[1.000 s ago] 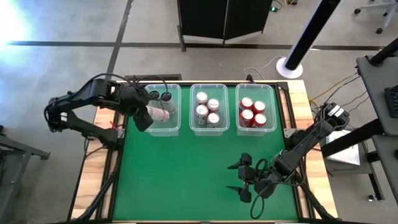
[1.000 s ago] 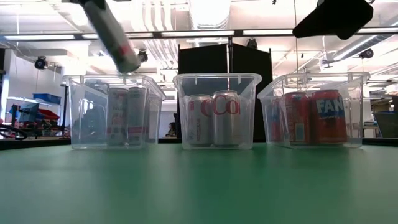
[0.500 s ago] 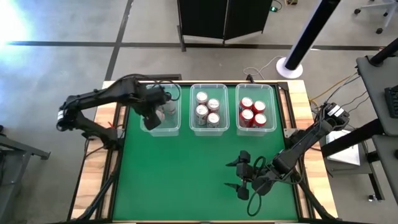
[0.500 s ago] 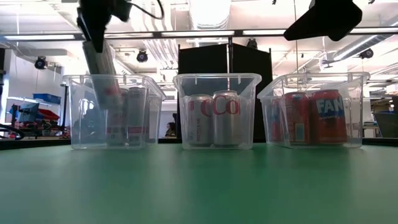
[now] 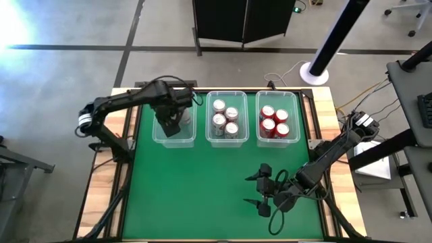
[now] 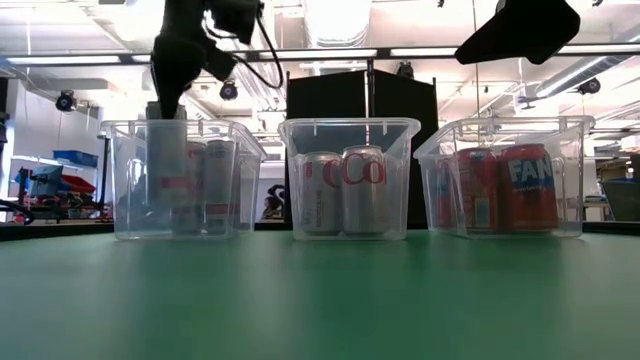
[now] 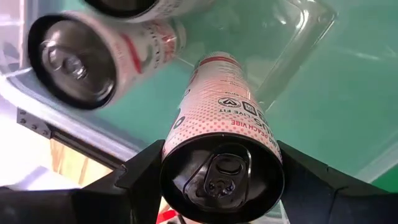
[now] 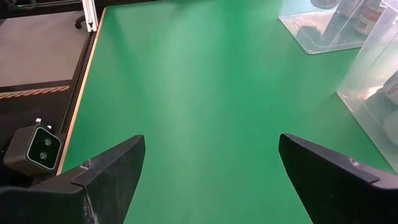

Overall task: Sort soda cans
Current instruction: Put the bottom white soda can into the left transparent bin

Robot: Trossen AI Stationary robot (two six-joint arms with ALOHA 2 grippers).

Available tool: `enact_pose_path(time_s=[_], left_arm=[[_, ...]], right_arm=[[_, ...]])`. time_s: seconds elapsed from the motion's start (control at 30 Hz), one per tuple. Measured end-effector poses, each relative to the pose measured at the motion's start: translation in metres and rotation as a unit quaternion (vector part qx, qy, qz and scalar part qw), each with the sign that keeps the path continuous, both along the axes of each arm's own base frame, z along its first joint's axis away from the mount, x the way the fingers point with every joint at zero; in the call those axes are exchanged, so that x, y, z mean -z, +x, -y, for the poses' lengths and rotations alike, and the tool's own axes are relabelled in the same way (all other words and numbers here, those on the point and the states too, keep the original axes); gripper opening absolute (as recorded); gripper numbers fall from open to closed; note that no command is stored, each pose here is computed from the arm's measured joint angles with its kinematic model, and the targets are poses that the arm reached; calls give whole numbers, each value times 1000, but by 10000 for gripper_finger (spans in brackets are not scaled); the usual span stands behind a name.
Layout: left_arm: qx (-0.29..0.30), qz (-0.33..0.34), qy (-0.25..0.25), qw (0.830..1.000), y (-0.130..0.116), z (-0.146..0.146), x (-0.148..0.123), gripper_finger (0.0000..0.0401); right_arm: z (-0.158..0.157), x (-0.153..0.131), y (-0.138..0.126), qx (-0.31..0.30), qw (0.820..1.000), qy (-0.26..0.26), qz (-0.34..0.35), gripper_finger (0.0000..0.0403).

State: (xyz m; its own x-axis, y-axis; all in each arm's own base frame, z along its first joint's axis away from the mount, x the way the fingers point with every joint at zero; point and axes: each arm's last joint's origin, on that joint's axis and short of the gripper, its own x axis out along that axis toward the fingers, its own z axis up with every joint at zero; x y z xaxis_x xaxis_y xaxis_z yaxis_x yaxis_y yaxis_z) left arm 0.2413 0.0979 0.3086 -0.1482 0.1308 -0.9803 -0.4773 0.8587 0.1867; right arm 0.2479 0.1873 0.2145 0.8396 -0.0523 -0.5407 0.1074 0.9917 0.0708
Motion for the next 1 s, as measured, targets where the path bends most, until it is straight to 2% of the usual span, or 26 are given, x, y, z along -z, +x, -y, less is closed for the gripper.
enact_pose_path(time_s=[0.37, 0.57, 1.0], left_arm=[[13, -31, -25, 999, 15, -11, 21, 236], [11, -13, -42, 999, 19, -12, 24, 236], [12, 1, -37, 999, 21, -17, 26, 243]], right_arm=[[0, 0, 0, 1, 1000, 3, 0, 365], [0, 0, 0, 1, 1000, 3, 0, 365], [0, 0, 0, 4, 1000, 7, 0, 365]])
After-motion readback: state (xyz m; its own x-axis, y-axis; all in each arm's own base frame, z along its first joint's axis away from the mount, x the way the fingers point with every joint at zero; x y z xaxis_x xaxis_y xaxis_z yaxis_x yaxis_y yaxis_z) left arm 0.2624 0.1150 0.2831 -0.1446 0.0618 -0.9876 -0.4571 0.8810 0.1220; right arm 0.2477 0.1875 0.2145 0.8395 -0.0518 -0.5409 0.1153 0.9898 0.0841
